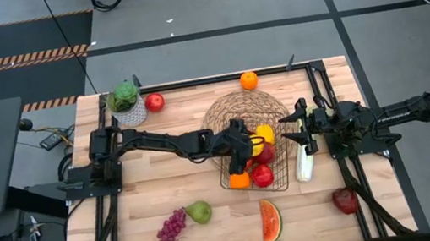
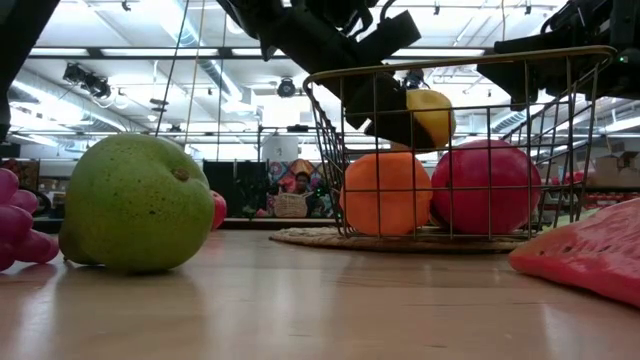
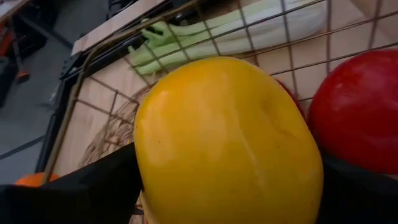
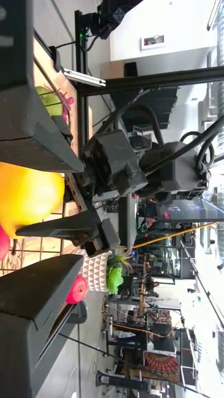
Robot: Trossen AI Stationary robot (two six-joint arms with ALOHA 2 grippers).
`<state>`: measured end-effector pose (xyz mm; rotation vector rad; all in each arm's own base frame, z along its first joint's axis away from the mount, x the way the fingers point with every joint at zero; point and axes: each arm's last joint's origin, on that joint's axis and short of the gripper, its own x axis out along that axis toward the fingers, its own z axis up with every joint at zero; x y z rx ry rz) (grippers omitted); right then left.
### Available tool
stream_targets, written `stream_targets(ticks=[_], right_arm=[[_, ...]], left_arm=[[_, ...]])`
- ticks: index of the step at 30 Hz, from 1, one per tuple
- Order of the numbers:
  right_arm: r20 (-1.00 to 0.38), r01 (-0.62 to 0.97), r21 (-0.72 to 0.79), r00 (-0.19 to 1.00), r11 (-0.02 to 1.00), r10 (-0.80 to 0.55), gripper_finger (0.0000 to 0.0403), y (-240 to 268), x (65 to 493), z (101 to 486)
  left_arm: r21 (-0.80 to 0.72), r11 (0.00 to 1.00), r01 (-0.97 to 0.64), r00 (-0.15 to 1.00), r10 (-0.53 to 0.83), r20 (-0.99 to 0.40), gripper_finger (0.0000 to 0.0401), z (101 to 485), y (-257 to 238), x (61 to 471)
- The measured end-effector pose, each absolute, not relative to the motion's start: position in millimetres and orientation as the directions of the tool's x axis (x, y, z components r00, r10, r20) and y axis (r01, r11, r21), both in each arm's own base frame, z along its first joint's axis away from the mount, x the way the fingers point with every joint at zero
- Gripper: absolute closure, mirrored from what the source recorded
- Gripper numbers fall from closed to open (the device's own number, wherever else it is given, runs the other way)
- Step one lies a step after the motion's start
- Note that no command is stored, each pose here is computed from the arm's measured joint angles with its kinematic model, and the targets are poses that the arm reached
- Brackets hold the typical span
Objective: Build produce basket
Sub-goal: Put the yellow pear into the wire basket, then put the red apple into the wire basket
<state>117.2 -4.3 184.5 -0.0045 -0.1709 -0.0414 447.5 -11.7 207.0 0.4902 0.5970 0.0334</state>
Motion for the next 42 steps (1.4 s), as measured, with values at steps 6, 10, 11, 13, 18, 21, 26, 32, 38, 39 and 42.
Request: stream_targets(ticks=[6, 10, 11, 13, 18, 21, 26, 32, 38, 39, 42], right_arm=[[0.17, 0.042, -0.001, 0.985, 0.999, -0.041, 0.0172, -4, 117, 185], [0.17, 0.042, -0.001, 0.985, 0.999, -0.041, 0.0172, -4, 117, 184], [0.17, 0.042, -0.001, 0.985, 0.999, -0.041, 0.0172, -4, 117, 185], [0.17, 0.042, -0.001, 0.985, 0.999, -0.041, 0.0172, -4, 117, 184], [0.17, 0.042, -0.001, 0.985, 0.999, -0.041, 0.0172, -4, 117, 185], [0.17, 0.042, -0.001, 0.985, 0.999, -0.041, 0.0172, -4, 117, 185], [0.17, 0.042, -0.001, 0.985, 0.999, -0.041, 0.0172, -4, 117, 184], [0.17, 0.042, -0.001, 0.985, 0.999, -0.041, 0.0172, -4, 117, 184], [0.17, 0.042, -0.001, 0.985, 0.999, -0.041, 0.0172, -4, 117, 185], [0.171, 0.042, -0.001, 0.984, 0.999, -0.041, 0.0172, -4, 117, 185], [0.17, 0.042, -0.001, 0.985, 0.999, -0.041, 0.0172, -4, 117, 185]], left_arm=[[0.442, 0.878, 0.184, 0.839, 0.094, -0.536, 0.0005, 207, -10, 448], [0.442, 0.877, 0.189, 0.839, 0.09, -0.537, 0.0002, 207, -10, 448], [0.439, 0.879, 0.187, 0.839, 0.09, -0.537, 0.0002, 207, -10, 448], [0.433, 0.882, 0.184, 0.839, 0.089, -0.537, 0.0002, 207, -10, 448], [0.426, 0.887, 0.177, 0.839, 0.09, -0.537, 0.0001, 207, -10, 448], [0.427, 0.887, 0.175, 0.846, 0.086, -0.526, 0.0001, 208, -14, 449], [0.521, 0.834, 0.182, 0.895, 0.079, -0.439, 0.0001, 217, -17, 453], [0.506, 0.846, 0.166, 0.9, 0.08, -0.429, 0.0001, 218, -16, 454], [0.487, 0.857, 0.165, 0.895, 0.076, -0.439, 0.0001, 221, -23, 451], [0.515, 0.84, 0.171, 0.901, 0.078, -0.427, 0.0001, 225, -27, 450], [0.615, 0.772, 0.164, 0.913, 0.117, -0.39, 0.0001, 240, -41, 444]])
